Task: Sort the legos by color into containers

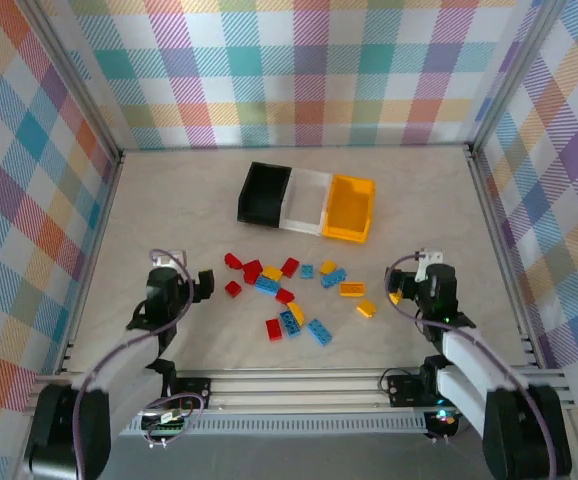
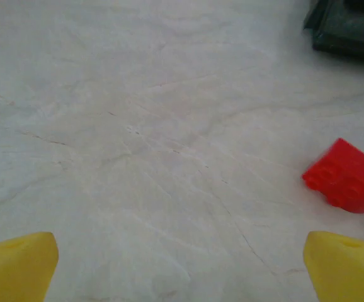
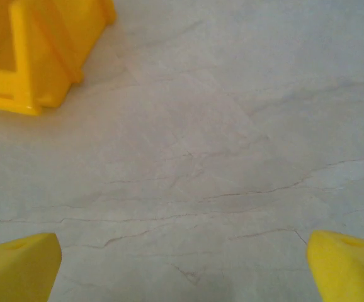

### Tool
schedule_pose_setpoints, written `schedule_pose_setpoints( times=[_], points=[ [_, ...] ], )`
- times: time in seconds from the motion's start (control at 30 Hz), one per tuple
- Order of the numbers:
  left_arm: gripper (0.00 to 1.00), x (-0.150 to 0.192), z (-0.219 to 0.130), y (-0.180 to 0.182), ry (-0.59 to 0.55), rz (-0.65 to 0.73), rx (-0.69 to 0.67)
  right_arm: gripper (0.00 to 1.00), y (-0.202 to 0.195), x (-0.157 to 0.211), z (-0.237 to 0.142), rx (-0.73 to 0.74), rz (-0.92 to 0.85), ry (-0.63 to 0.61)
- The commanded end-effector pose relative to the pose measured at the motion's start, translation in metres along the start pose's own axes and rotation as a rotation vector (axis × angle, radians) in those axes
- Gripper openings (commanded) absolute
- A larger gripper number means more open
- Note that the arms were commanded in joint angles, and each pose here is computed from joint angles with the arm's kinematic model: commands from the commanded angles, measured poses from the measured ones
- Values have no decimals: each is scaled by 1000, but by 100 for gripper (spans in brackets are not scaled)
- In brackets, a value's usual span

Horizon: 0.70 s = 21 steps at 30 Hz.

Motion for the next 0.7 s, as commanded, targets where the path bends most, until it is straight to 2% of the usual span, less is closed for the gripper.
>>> schedule_pose_setpoints(
  times=[0.0, 0.67],
  points=[
    [100, -61, 83, -6, -169, -12, -21, 100, -11, -71, 78, -82, -50, -209],
    [100, -61, 83, -7, -168, -11, -19, 100, -11, -71, 78, -84, -48, -210]
  ],
)
Point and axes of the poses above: each hand's point on the last joint's axis, 136 mm out from that joint toward the fingers, its own z axis out along the fingers, its own y axis along the line the jaws close on, x = y × z, the point moved 5 cm from there along -z, back along the fingers, and after that the axes turned 10 degrees about -z, right-handed, at the moved point
